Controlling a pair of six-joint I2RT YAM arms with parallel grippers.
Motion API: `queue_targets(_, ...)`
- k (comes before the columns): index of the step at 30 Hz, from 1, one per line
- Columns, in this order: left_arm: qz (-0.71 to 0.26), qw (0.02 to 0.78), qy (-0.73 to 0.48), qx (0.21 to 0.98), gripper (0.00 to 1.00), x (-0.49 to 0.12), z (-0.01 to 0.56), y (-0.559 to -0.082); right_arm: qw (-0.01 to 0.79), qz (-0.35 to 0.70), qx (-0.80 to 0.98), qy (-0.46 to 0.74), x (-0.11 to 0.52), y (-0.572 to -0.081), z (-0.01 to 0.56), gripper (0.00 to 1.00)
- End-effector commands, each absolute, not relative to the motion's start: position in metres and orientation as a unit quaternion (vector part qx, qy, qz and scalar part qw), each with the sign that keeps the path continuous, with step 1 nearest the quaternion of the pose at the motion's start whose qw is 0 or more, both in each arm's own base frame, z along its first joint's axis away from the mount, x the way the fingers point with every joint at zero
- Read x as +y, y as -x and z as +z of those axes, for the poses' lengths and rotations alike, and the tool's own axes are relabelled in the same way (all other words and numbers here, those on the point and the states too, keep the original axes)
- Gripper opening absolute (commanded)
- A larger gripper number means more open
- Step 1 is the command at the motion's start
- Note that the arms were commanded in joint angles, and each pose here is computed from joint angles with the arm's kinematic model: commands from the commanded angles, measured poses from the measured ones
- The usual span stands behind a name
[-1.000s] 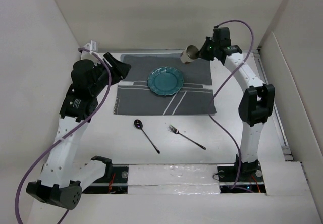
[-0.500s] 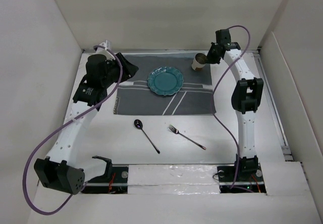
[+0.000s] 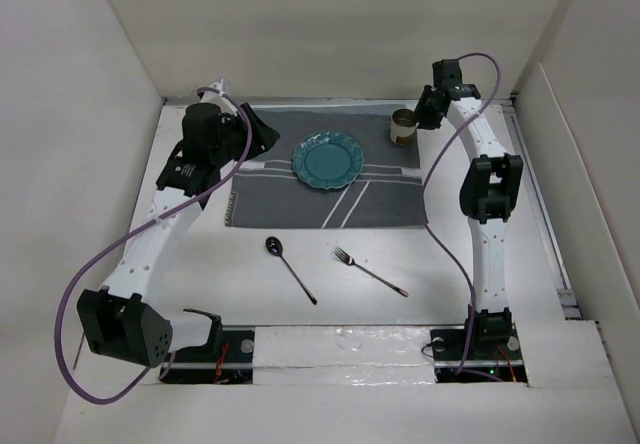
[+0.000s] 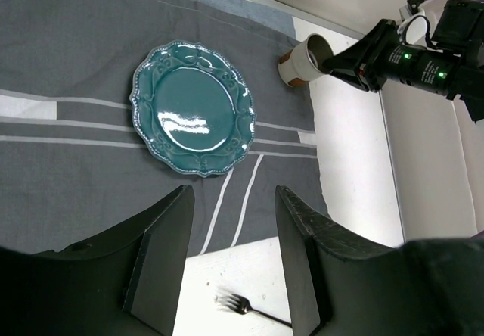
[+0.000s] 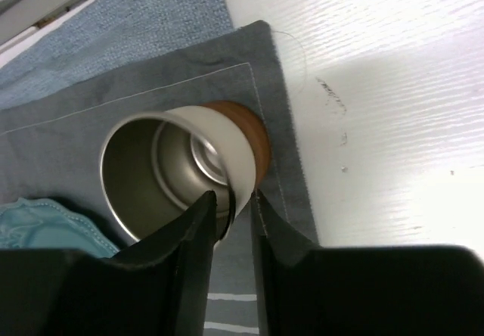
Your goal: Set the dinner table for one person
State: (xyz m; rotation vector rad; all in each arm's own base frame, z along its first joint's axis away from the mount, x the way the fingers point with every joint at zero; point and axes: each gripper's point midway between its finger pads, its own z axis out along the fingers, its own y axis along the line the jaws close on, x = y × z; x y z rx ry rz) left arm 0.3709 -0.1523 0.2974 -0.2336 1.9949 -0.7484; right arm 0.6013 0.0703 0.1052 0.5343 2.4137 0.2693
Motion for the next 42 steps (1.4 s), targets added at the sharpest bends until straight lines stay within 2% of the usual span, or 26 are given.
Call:
queue_targets(1, -0.315, 0.517, 0.077, 0.792, 0.44, -0.153, 0.325, -0.378, 0.355, 0.14, 0.903, -0.196, 0.071, -0.613, 0.14, 0.35)
queue_targets(4, -0.31, 0.516, 0.077, 0.795, 0.44, -0.152, 0.327, -0.379, 0.382, 0.172, 0.888, -0.191, 0.07, -0.613, 0.178, 0.44)
queue_targets(5, -0.31, 0.519, 0.076, 0.793, 0.44, -0.152, 0.329, -0.379, 0.382, 0.178, 0.887, -0.188, 0.072, -0.613, 0.18, 0.44)
queue_targets(8, -0.305, 0.524, 0.072, 0.792, 0.44, -0.15, 0.335, -0.379, 0.421, 0.202, 0.867, -0.171, 0.073, -0.604, 0.23, 0.44)
queue_targets(9, -0.303, 0.523, 0.071, 0.794, 0.42, -0.149, 0.335, -0.378, 0.453, 0.209, 0.851, -0.162, 0.073, -0.591, 0.272, 0.31)
queue_targets(10, -0.302, 0.525, 0.069, 0.793, 0.4, -0.149, 0.337, -0.378, 0.437, 0.208, 0.86, -0.163, 0.073, -0.577, 0.258, 0.22)
queue_targets(11, -0.3, 0.527, 0.063, 0.793, 0.38, -0.149, 0.338, -0.377, 0.462, 0.219, 0.847, -0.148, 0.082, -0.573, 0.273, 0.07)
queue_targets(12, -0.298, 0.524, 0.062, 0.795, 0.34, -0.149, 0.336, -0.377, 0.468, 0.225, 0.843, -0.141, 0.087, -0.56, 0.279, 0.0)
queue_targets(13, -0.298, 0.523, 0.059, 0.797, 0.31, -0.149, 0.336, -0.377, 0.5, 0.239, 0.823, -0.125, 0.094, -0.533, 0.317, 0.0)
queue_targets(14, -0.298, 0.522, 0.055, 0.798, 0.23, -0.15, 0.335, -0.376, 0.473, 0.244, 0.839, -0.116, 0.111, -0.514, 0.276, 0.0)
queue_targets(16, -0.295, 0.517, 0.052, 0.802, 0.15, -0.15, 0.331, -0.376, 0.461, 0.253, 0.846, -0.089, 0.128, -0.477, 0.258, 0.0)
queue_targets(17, -0.295, 0.516, 0.049, 0.803, 0.1, -0.151, 0.329, -0.375, 0.482, 0.269, 0.831, -0.066, 0.137, -0.452, 0.275, 0.0)
queue_targets(18, -0.292, 0.513, 0.045, 0.806, 0.0, -0.151, 0.326, -0.375, 0.429, 0.273, 0.86, -0.047, 0.153, -0.418, 0.223, 0.0)
queue_targets(20, -0.284, 0.507, 0.045, 0.813, 0.0, -0.149, 0.319, -0.374, 0.409, 0.285, 0.867, -0.012, 0.167, -0.369, 0.213, 0.0)
queue_targets(21, -0.279, 0.505, 0.045, 0.816, 0.0, -0.147, 0.317, -0.374, 0.365, 0.283, 0.887, 0.003, 0.179, -0.334, 0.178, 0.0)
queue_targets(23, -0.269, 0.503, 0.044, 0.82, 0.0, -0.145, 0.312, -0.374, 0.341, 0.288, 0.895, 0.012, 0.185, -0.288, 0.169, 0.0)
queue_targets(25, -0.262, 0.501, 0.041, 0.824, 0.0, -0.143, 0.308, -0.374, 0.3, 0.275, 0.913, 0.01, 0.192, -0.246, 0.137, 0.0)
queue_targets(28, -0.263, 0.499, 0.038, 0.825, 0.13, -0.145, 0.307, -0.375, 0.28, 0.266, 0.923, 0.005, 0.188, -0.219, 0.114, 0.0)
queue_targets(29, -0.266, 0.498, 0.036, 0.824, 0.15, -0.146, 0.307, -0.376, 0.268, 0.263, 0.927, 0.013, 0.19, -0.214, 0.108, 0.07)
queue_targets(30, -0.274, 0.494, 0.031, 0.825, 0.19, -0.15, 0.306, -0.377, 0.26, 0.262, 0.929, 0.024, 0.192, -0.212, 0.104, 0.29)
queue_targets(31, -0.277, 0.493, 0.029, 0.825, 0.2, -0.151, 0.306, -0.377, 0.246, 0.245, 0.937, 0.041, 0.194, -0.213, 0.096, 0.36)
queue_targets(32, -0.28, 0.492, 0.027, 0.824, 0.2, -0.152, 0.307, -0.377, 0.223, 0.231, 0.945, 0.06, 0.197, -0.204, 0.09, 0.48)
queue_targets(33, -0.282, 0.49, 0.026, 0.825, 0.21, -0.154, 0.306, -0.378, 0.214, 0.223, 0.948, 0.079, 0.202, -0.202, 0.086, 0.52)
queue_targets(37, -0.283, 0.493, 0.025, 0.822, 0.21, -0.154, 0.308, -0.378, 0.185, 0.169, 0.954, 0.167, 0.224, -0.191, 0.071, 0.54)
queue_targets(42, -0.281, 0.499, 0.027, 0.819, 0.21, -0.151, 0.31, -0.372, 0.169, 0.137, 0.952, 0.214, 0.239, -0.182, 0.056, 0.53)
